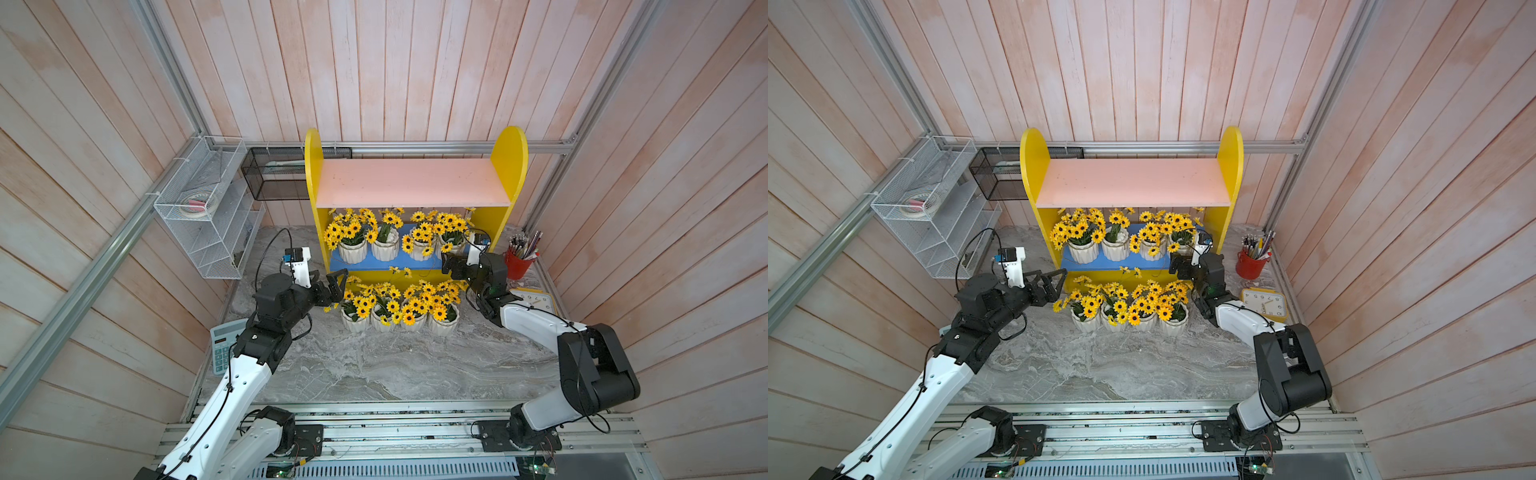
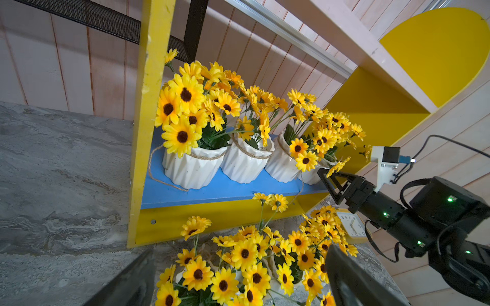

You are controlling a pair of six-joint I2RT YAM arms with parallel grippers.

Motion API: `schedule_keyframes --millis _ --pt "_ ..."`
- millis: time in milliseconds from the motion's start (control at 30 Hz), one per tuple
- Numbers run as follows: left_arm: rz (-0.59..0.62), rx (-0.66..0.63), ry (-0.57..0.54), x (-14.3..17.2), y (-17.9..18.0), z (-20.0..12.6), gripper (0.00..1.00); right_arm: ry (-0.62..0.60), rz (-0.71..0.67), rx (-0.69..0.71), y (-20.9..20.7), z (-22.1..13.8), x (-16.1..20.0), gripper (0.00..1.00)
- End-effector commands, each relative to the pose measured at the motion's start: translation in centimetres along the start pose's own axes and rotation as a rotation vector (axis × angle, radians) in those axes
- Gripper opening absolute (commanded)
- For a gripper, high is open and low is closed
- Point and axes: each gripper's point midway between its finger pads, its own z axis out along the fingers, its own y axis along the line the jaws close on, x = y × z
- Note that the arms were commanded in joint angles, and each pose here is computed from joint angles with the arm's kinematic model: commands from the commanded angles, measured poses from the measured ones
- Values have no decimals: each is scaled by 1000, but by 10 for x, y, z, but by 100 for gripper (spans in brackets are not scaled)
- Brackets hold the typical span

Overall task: Take the sunflower pots off the shelves
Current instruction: Pick up the sunflower pot from the shelf.

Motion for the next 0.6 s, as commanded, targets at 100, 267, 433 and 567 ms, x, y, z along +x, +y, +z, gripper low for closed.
schedule_keyframes --millis 100,267,433,567 --pt "9 14 0 2 -1 -1 100 -19 -39 25 0 16 -3 98" --pt "14 16 0 2 -1 -1 100 -52 -13 119 -16 12 -1 98" --pt "16 21 2 2 -2 0 100 -90 15 169 -26 8 -6 98" --pt "16 18 4 2 -2 0 100 -108 22 154 -22 8 -10 98"
